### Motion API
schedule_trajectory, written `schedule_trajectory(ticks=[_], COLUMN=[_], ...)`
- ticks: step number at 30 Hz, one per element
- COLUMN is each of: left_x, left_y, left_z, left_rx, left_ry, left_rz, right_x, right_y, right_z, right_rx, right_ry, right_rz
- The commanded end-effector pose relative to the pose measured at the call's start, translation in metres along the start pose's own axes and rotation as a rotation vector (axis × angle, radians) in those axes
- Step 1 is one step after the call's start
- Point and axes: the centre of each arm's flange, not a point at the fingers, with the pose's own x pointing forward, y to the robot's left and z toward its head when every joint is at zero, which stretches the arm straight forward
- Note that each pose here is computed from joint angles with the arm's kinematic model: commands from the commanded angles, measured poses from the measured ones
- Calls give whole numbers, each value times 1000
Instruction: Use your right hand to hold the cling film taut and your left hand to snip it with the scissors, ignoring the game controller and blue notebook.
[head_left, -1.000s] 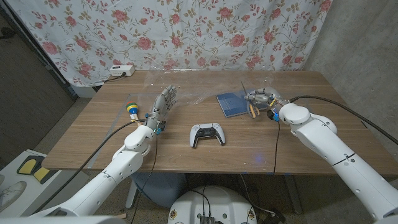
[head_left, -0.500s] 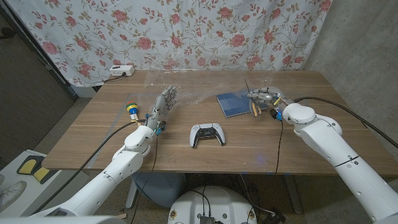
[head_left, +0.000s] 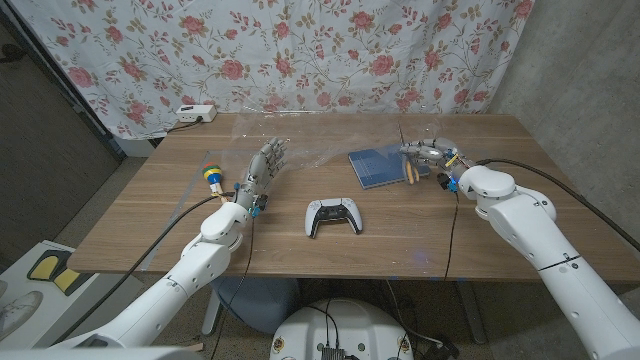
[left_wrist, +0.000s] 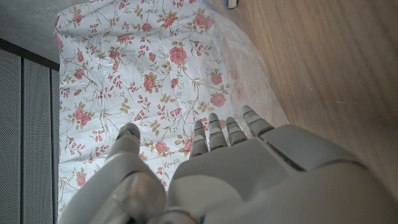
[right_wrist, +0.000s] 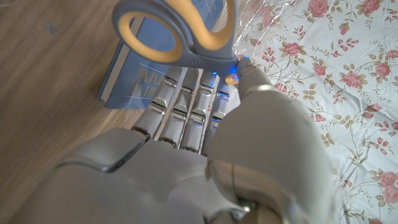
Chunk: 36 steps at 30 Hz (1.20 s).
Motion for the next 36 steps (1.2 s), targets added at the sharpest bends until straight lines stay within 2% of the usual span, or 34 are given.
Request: schedule_trajectory(ticks=[1, 5, 13, 21, 36], left_x=[1, 2, 1, 4, 7], left_y=[-6, -8, -13, -26, -43], left_z=[4, 5, 12, 20, 25], left_rx=[3, 8, 20, 12, 24], left_ry=[-17, -26, -46, -73, -70], left_rz=[-16, -31, -59, -109, -182], right_x=[-3, -5, -8, -7, -5], right_y=[-3, -3, -1, 2, 4], right_z=[6, 6, 5, 8, 12], right_rx=[95, 98, 141, 221, 329], right_ry=[-37, -53, -67, -83, -102], right_rz=[10, -23, -35, 8, 47])
